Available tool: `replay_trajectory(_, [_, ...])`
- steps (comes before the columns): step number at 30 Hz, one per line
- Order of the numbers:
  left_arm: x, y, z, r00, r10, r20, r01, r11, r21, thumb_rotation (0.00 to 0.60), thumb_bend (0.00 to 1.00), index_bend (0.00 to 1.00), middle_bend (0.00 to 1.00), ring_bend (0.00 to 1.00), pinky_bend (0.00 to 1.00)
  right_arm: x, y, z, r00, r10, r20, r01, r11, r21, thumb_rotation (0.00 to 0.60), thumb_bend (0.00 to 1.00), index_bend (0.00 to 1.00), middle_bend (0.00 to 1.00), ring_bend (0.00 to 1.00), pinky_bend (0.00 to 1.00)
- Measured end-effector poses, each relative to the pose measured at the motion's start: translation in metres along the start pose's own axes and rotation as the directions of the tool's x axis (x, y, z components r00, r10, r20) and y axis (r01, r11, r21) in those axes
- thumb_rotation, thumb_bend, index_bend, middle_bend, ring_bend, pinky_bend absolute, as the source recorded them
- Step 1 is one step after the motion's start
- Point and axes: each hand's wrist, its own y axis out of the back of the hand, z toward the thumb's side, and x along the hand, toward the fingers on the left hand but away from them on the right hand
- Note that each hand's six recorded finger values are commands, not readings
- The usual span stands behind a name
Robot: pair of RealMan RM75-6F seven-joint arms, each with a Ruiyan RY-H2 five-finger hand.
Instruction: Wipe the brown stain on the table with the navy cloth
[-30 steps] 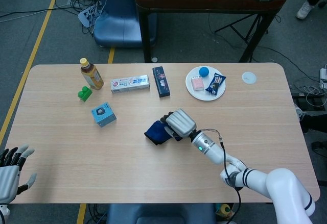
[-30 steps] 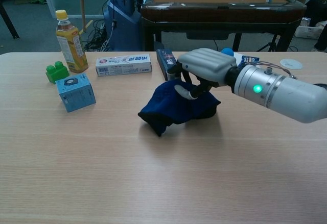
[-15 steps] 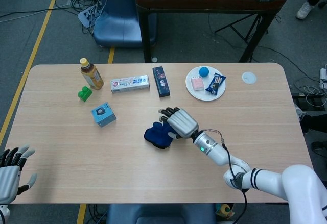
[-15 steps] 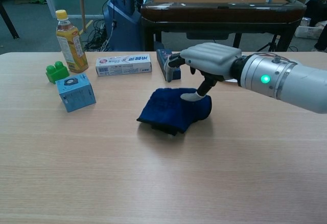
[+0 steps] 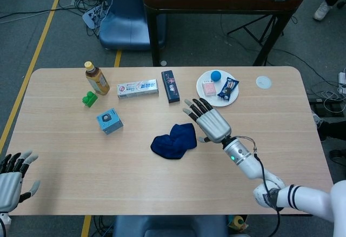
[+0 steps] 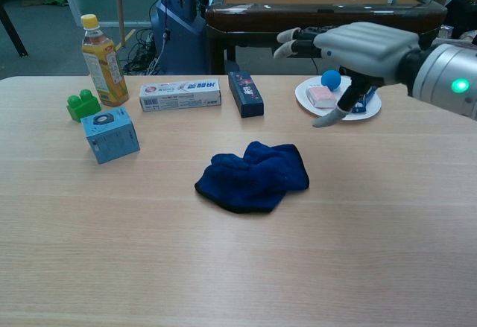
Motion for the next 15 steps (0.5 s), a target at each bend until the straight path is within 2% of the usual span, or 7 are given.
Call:
replay_trajectory(4, [0.004,-0.001,0.002,1.000,0.010,0.015,-0.010,1.000,-0.002,0.600,0.27,0.21,0.12,0.09,0.03,0.030,0.008,-0.031,0.994,-0.020,0.111,0.017,1.000,0.026,0.600,0.11,0.00,0.16,0.10,0.19])
replay_trajectory(7, [0.008,-0.001,0.002,1.000,0.020,0.023,-0.019,1.000,-0.005,0.600,0.27,0.21,0.12,0.09,0.03,0.058,0.012,-0.055,0.979,-0.034,0.202,0.028,0.999,0.035,0.600,0.11,0.00,0.17,0.10,0.19])
replay_trajectory(11, [0.015,-0.002,0.004,0.999,0.022,0.036,-0.022,1.000,-0.004,0.600,0.27,0.21,0.12,0.09,0.03,0.102,0.013,-0.086,0.945,-0.035,0.326,0.024,0.999,0.037,0.600,0.11,0.00,0.17,0.10,0.19])
replay_trajectory(15, [0.021,-0.003,0.008,0.998,0.029,0.050,-0.028,1.000,-0.004,0.600,0.27,0.21,0.12,0.09,0.03,0.142,0.012,-0.108,0.912,-0.019,0.411,-0.001,0.999,0.048,0.600,0.11,0.01,0.17,0.10,0.19])
